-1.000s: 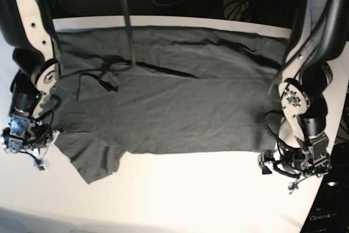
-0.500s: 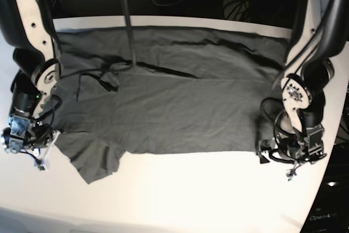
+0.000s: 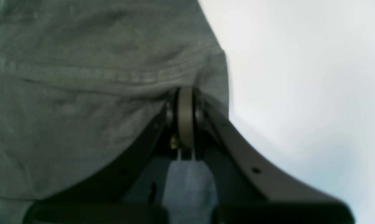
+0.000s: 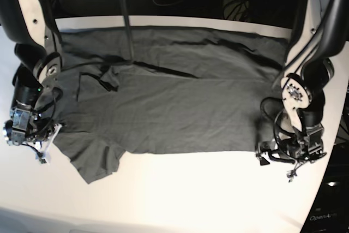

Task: Fold the T-shirt properly
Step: 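Lower both grippers to the shirt's side edges and pinch the fabric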

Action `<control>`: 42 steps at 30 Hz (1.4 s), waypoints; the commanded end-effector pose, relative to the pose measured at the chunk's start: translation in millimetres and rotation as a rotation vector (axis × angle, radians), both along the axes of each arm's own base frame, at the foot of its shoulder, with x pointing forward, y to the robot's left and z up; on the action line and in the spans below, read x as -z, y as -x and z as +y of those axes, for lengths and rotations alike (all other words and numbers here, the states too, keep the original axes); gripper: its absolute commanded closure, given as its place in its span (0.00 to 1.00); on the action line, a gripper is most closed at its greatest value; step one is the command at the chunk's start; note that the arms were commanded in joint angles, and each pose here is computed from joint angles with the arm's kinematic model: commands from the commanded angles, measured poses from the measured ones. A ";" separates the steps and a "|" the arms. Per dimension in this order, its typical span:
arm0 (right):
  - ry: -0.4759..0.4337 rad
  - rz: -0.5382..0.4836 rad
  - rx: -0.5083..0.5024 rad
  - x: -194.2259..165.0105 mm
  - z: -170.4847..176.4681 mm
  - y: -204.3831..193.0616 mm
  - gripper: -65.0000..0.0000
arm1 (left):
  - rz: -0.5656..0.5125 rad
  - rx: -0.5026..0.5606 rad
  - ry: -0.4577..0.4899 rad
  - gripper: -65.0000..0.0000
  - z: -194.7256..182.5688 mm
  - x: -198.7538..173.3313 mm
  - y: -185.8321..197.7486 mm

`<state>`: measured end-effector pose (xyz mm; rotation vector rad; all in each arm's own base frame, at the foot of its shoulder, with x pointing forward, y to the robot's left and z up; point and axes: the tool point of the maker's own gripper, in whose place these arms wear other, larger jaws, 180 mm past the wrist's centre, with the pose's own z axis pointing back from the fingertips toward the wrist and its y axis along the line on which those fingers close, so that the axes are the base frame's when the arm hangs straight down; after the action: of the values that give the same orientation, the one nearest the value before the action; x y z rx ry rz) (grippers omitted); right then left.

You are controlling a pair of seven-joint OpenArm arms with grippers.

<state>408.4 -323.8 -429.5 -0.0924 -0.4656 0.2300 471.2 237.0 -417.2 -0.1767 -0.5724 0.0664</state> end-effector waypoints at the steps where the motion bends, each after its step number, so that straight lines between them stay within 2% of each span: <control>1: 0.017 -0.061 0.017 -21.4 -12.3 -15.6 1.00 | -0.054 -0.013 -0.004 0.29 5.2 -19.6 -16.3; 14: 0.019 -0.058 0.017 -20.6 -12.5 -14.6 1.00 | -0.043 -0.014 0.001 0.32 3.1 -12.5 -11.1; 16: 0.019 -0.055 0.017 -20.3 -12.6 -14.2 1.00 | -0.035 -0.014 0.000 0.41 3.5 -8.4 -7.6; 22: 0.027 -0.052 0.023 -21.1 -18.1 -12.0 1.00 | -0.030 -0.016 -0.002 0.86 4.8 -6.0 -5.2; 25: 0.030 -0.050 0.025 -21.5 -19.9 -11.4 1.00 | -0.025 -0.016 -0.002 0.96 5.1 -3.5 -2.9; 35: 0.056 -0.039 0.014 -21.1 -23.6 -9.6 1.00 | -0.001 -0.016 -0.002 0.96 5.4 6.7 6.3; 38: 0.061 -0.045 0.010 -24.9 -23.7 -13.3 0.99 | 0.028 -0.018 -0.006 0.96 7.0 19.9 19.4; 42: 0.122 -0.051 -0.022 -36.3 -27.6 -19.4 0.99 | 0.068 -0.018 -0.007 0.96 6.5 40.1 39.3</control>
<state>408.2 -335.0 -422.2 -0.1669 -0.4331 0.2977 449.7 242.8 -443.4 -0.1892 -0.6038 0.1141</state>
